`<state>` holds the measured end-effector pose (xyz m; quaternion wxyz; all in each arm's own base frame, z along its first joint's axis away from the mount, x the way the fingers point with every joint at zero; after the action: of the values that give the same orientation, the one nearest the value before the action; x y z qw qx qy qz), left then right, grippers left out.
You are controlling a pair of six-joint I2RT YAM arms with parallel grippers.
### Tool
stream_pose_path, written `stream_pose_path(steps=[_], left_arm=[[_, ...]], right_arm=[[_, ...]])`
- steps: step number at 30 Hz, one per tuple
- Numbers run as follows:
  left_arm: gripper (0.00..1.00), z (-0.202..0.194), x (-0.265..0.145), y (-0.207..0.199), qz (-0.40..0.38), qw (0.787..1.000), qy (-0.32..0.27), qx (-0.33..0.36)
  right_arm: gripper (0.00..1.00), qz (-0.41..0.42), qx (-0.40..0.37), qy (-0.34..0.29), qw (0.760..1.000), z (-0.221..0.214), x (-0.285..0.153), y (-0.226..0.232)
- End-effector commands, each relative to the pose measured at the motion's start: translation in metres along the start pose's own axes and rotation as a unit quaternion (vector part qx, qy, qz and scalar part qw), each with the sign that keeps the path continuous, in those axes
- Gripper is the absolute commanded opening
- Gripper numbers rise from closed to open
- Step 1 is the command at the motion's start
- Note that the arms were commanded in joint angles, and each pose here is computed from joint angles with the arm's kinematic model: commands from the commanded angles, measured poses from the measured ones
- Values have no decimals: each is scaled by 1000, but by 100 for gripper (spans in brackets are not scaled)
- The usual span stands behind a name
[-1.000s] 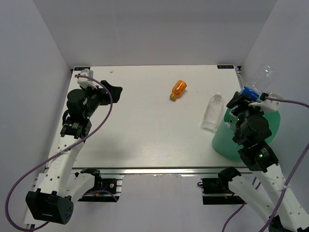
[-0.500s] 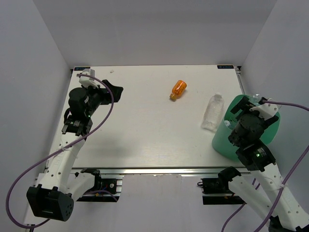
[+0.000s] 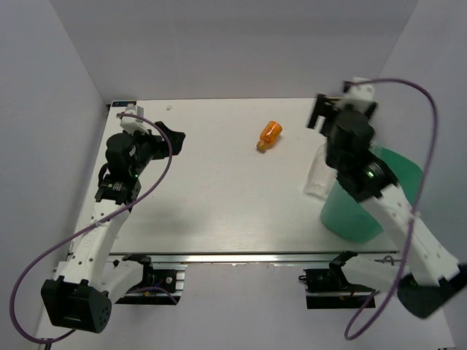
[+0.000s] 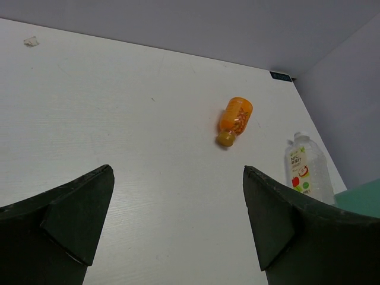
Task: Put the plastic bottles in the bin
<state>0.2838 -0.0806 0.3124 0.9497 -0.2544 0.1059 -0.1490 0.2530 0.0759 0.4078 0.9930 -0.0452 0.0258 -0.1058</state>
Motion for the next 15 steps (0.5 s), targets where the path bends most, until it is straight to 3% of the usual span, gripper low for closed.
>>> stream_pose_path(steps=[1,4,7,10,15], left_arm=[[98,-1,-2,5,14,1000,-7,-2],[98,-4,0,7,15,1000,-2,-7],[98,-8,3,10,24,1000,6,-7],[98,-10,5,16,42,999,10,-4],[98,-15,8,18,45,999,22,-4]], right_arm=[[89,122,-67,27,990,-8,25,88],[89,182,-51,68,980,-18,52,155],[89,142,-48,134,980,-71,92,205],[89,108,-19,186,976,-110,114,227],[89,29,40,263,964,-174,147,225]])
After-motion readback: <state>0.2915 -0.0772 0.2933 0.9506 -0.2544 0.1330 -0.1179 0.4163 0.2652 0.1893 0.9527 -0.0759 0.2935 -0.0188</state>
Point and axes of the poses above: each gripper's point midway between its finger pads, its own x axis out along the fingers, its own y axis along the line the jaws close on, z = x × y, the point moved 7 cm from there along -x, back along the fingers, and after that the axes turned 6 degrees about -x, right-handed, at the moved point
